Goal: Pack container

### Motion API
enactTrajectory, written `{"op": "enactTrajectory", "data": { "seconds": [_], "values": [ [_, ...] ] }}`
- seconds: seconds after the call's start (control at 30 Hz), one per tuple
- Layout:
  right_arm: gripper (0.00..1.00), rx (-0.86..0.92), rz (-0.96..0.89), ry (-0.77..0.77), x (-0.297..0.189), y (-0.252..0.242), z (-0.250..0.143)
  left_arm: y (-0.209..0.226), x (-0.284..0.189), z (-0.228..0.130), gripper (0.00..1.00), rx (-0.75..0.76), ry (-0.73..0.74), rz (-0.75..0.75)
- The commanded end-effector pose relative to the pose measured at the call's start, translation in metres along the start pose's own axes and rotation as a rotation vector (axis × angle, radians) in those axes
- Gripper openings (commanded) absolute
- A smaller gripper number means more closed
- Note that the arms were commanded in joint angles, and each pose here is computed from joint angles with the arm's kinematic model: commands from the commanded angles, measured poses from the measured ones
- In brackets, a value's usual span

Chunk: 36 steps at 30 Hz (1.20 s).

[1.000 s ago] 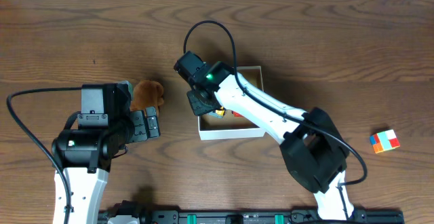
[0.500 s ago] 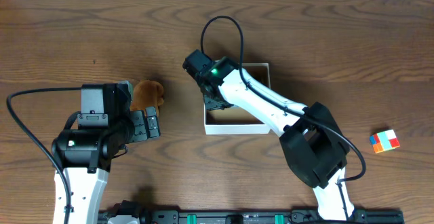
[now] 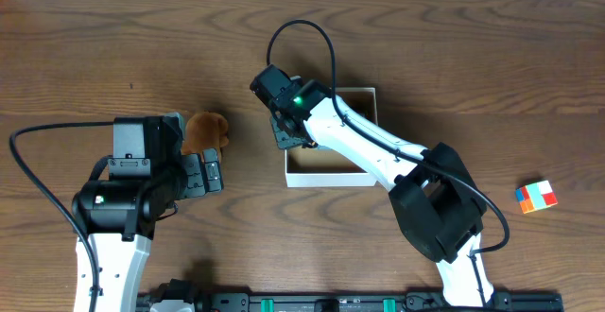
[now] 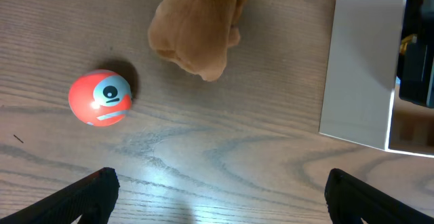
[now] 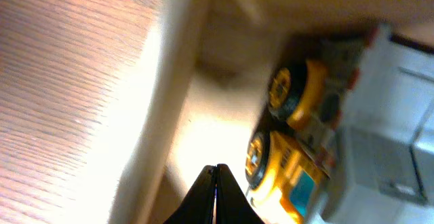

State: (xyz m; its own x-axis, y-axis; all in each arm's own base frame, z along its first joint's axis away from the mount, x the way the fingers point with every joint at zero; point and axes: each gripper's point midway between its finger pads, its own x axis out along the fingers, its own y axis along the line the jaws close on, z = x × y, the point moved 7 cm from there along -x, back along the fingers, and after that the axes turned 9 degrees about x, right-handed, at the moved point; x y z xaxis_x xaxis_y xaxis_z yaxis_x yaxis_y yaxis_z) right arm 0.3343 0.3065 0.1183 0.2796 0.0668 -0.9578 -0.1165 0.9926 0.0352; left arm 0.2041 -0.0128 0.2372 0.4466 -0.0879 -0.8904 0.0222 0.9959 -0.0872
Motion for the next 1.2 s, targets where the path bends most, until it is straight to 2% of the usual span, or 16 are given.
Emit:
{"op": "enactTrajectory", "data": {
  "seconds": [0.0,0.2,0.4,0.83,0.97,1.17],
  "values": [
    [0.05,-0.032,0.001,-0.017,0.003,0.0,0.004,-0.002,-0.004,0.003,0.98,0.0,-0.011,-0.011],
    [0.05,0.033,-0.068,-0.104,0.003,-0.012,0.019,-0.002,-0.004,0.003,0.98,0.0,-0.011,-0.011],
    [0.07,0.168,-0.137,-0.102,0.003,-0.025,0.016,-0.002,-0.004,0.003,0.98,0.0,-0.011,-0.011],
    [0.05,0.219,-0.201,-0.111,0.002,-0.033,0.013,-0.001,0.0,0.0,0.98,-0.002,0.004,-0.01],
    [0.13,0.146,-0.158,-0.106,0.002,-0.027,0.015,-0.001,0.0,0.0,0.98,-0.001,0.003,-0.011],
    [0.18,0.027,-0.086,-0.099,-0.01,-0.018,0.019,-0.001,0.0,0.0,0.98,-0.001,0.003,-0.011]
  ]
}}
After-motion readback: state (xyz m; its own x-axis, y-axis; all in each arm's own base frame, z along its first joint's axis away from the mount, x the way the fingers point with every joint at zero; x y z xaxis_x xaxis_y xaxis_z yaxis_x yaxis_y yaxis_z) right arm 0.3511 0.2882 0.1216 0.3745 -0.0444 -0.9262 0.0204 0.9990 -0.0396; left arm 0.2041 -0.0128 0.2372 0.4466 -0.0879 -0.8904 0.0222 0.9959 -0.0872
